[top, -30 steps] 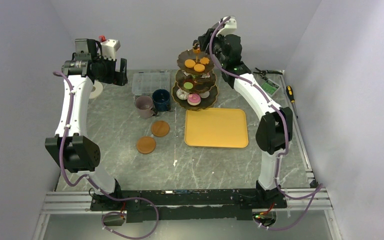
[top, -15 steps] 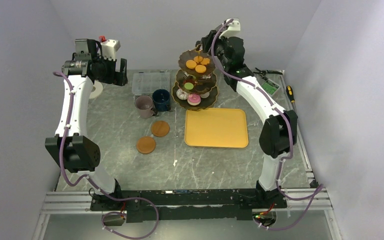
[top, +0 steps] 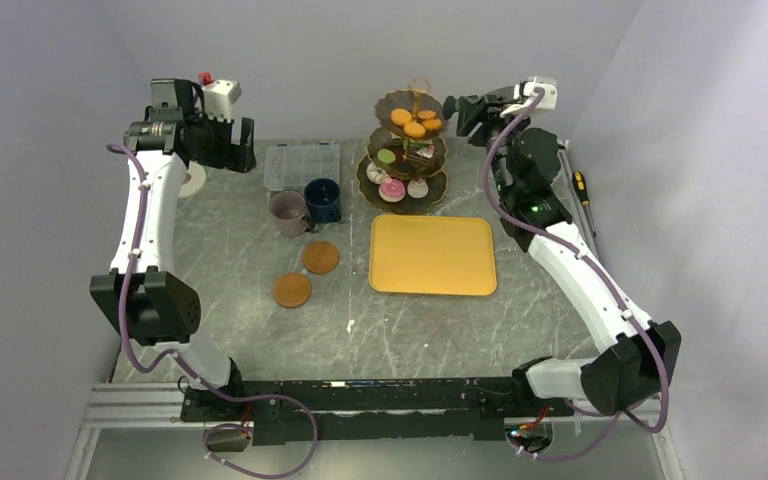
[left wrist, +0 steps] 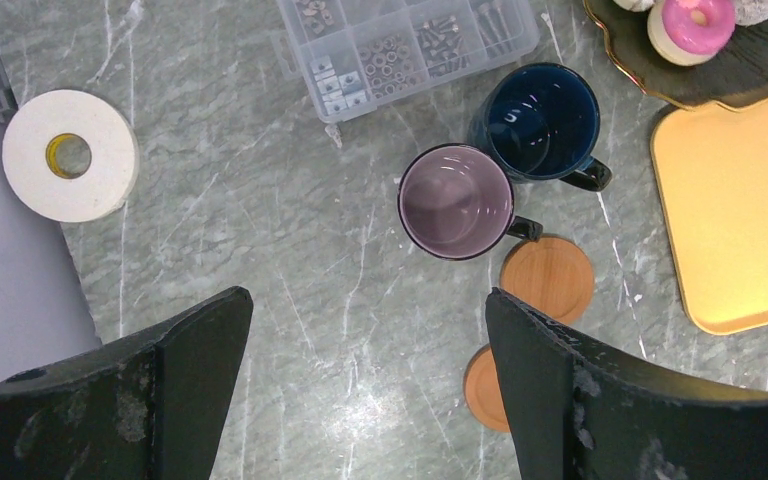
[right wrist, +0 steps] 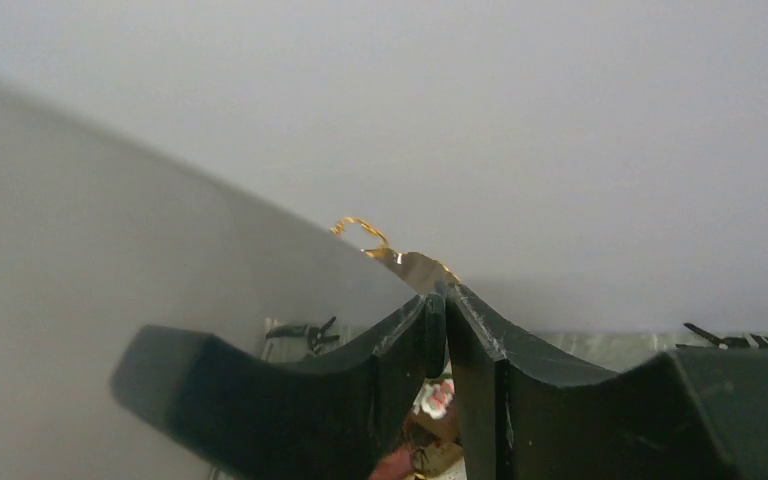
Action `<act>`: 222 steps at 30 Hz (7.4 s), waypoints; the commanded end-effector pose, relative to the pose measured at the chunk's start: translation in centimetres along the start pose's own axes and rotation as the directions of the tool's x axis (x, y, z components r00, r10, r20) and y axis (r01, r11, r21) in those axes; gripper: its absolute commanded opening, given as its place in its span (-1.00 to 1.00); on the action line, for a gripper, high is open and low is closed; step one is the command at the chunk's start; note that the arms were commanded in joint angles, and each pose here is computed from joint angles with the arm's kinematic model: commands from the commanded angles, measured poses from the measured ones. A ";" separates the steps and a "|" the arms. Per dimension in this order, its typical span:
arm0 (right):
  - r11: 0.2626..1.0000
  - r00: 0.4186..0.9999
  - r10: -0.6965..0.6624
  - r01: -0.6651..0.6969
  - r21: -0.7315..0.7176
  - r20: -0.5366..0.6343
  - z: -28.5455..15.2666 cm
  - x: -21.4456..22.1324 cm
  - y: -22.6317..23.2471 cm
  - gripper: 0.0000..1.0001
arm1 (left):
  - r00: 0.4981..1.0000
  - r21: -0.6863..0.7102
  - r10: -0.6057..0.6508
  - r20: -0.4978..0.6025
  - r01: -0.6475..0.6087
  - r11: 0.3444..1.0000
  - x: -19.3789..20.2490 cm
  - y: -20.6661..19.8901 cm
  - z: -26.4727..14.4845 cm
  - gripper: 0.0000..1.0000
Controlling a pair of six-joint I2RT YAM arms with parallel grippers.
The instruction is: Serve the afternoon tea
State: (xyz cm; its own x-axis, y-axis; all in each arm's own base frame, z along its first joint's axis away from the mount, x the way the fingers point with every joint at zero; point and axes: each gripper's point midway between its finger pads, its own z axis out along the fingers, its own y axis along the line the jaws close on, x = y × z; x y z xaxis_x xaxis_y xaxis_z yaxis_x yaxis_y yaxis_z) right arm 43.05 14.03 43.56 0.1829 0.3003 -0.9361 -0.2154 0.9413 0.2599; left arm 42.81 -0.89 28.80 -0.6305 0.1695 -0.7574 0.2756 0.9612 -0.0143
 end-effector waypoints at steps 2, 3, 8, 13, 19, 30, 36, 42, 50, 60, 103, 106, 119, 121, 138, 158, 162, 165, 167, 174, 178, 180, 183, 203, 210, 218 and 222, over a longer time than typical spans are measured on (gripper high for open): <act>0.999 1.000 0.000 0.000 -0.033 0.004 1.3 -0.2 0.6 0.13 | 0.998 0.013 0.020 0.058 -0.021 1.000 -1.0 -0.6 -1.6 0.87; 0.999 1.000 -0.002 0.002 -0.039 -0.006 1.9 -0.1 0.8 0.12 | 0.998 0.011 0.020 0.058 -0.021 1.000 -1.0 -0.6 -1.7 0.87; 0.999 1.000 0.014 -0.015 -0.049 -0.009 2.7 -0.1 1.3 0.10 | 0.997 -0.003 0.028 0.070 -0.028 1.000 -1.0 -0.5 -2.3 0.87; 0.999 0.999 0.006 -0.008 -0.044 -0.048 2.7 1.3 1.0 0.10 | 0.998 0.001 0.021 0.066 -0.022 1.000 -1.0 -0.5 -2.2 0.87; 0.999 0.997 0.009 -0.013 -0.040 -0.081 2.3 2.1 0.9 0.08 | 0.997 0.007 0.020 0.074 -0.020 1.000 -1.3 -0.7 -2.5 0.87; 0.947 0.878 0.319 -0.280 0.159 -0.356 -5.4 7.8 -0.5 0.07 | 0.997 0.018 0.016 0.071 -0.018 1.000 -1.1 -0.9 -2.5 0.87; 0.842 0.672 0.537 -0.386 0.377 -0.510 -12.5 16.7 -2.0 0.14 | 0.996 0.007 0.029 0.083 -0.030 1.000 -0.9 -0.9 -3.1 0.87; 0.702 0.501 0.704 -0.387 0.597 -0.503 -15.8 22.5 -3.2 0.19 | 0.996 0.028 0.014 0.093 -0.017 0.999 -0.8 -1.6 -3.7 0.87; 0.527 0.407 0.834 -0.385 0.758 -0.373 -16.6 28.1 -5.0 0.27 | 0.995 0.024 0.023 0.099 -0.026 0.999 -0.7 -1.7 -4.3 0.87; 0.329 0.329 0.920 -0.358 0.874 -0.212 -17.6 33.3 -6.7 0.52 | 0.996 0.024 0.022 0.092 -0.024 0.999 -0.6 -1.6 -3.8 0.87; 0.948 0.508 -0.211 0.315 -0.048 -0.835 -11.6 40.9 8.5 0.04 | 0.999 0.025 -0.003 0.039 0.002 1.000 0.3 -0.9 -2.6 0.87; 0.941 0.475 -0.236 0.329 -0.078 -0.848 -12.5 42.1 7.9 -0.16 | 0.999 0.019 0.001 0.032 -0.002 1.000 0.6 -0.6 -2.4 0.87; 0.952 0.501 -0.196 0.304 -0.041 -0.843 -12.8 40.2 5.3 -0.02 | 1.000 0.017 -0.006 0.031 0.006 1.000 0.6 -0.3 -2.3 0.87; 0.955 0.514 -0.185 0.295 -0.030 -0.837 -12.3 40.0 5.8 -0.01 | 1.000 0.020 -0.009 0.030 0.008 1.000 0.6 -0.3 -2.3 0.87; 0.946 0.428 -0.152 0.324 -0.006 -0.891 -15.8 39.5 -1.8 -0.87 | 1.000 0.017 -0.004 0.029 0.004 1.000 0.5 -0.1 -2.2 0.87; 0.977 0.620 -0.202 0.181 -0.112 -0.758 -13.6 32.8 7.3 0.04 | 1.000 0.023 0.002 0.006 -0.002 1.000 1.3 -0.1 -1.9 0.87; 0.960 0.625 -0.269 0.109 -0.260 -0.733 -13.0 35.0 13.3 -0.07 | 1.000 0.033 -0.015 -0.019 0.016 0.999 1.8 0.0 -1.4 0.87; 0.931 0.642 -0.338 0.122 -0.344 -0.688 -12.6 36.8 16.7 -0.16 | 0.999 0.049 -0.019 -0.031 0.021 0.999 2.4 -0.2 -1.0 0.87; 0.915 0.660 -0.363 0.118 -0.386 -0.658 -12.1 37.8 18.7 -0.22 | 0.998 0.069 -0.022 -0.056 0.026 0.997 3.3 -0.4 -0.5 0.87; 0.897 0.648 -0.398 0.127 -0.422 -0.650 -11.0 41.7 20.7 -0.36 | 0.992 0.039 -0.034 -0.123 0.039 0.998 5.9 0.9 -0.1 0.87; 0.895 0.608 -0.420 0.156 -0.418 -0.674 -11.6 43.7 19.7 -0.42 | 0.990 0.034 -0.051 -0.129 0.056 0.998 6.3 1.3 -0.3 0.87; 0.895 0.592 -0.429 0.178 -0.409 -0.682 -12.1 44.0 18.8 -0.44 | 0.990 0.043 -0.052 -0.130 0.058 0.997 6.4 1.2 -0.3 0.87; 0.892 0.561 -0.447 0.220 -0.395 -0.697 -13.3 44.4 16.7 -0.48 | 0.989 0.055 -0.043 -0.142 0.051 0.997 7.4 0.9 -0.1 0.87; 0.890 0.395 -0.325 0.436 -0.136 -0.859 -21.2 41.0 1.7 -0.62 | 0.976 0.134 -0.050 -0.214 0.080 0.988 10.7 -1.2 -0.5 0.87; 0.928 0.456 -0.296 0.344 -0.140 -0.839 -20.3 39.0 3.7 -0.60 | 0.976 0.114 -0.046 -0.212 0.071 0.991 11.4 -1.2 -1.0 0.87; 0.950 0.646 -0.310 0.181 -0.255 -0.698 -16.2 32.5 12.0 -0.38 | 0.977 0.092 -0.059 -0.207 0.079 0.993 10.8 -0.9 -1.3 0.87; 0.900 0.691 -0.375 0.112 -0.420 -0.618 -15.9 31.4 16.8 -0.09 | 0.977 0.081 -0.071 -0.199 0.088 0.993 10.4 -0.7 -1.5 0.87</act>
State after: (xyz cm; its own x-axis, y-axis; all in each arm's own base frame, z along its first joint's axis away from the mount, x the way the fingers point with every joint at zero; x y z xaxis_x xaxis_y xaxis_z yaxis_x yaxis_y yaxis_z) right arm 29.76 31.34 9.04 -0.5396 -0.2698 -0.7975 -0.4119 0.9108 -0.0294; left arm 34.70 0.44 19.84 -0.8113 0.1455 -0.5663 0.2767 0.9488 -0.1526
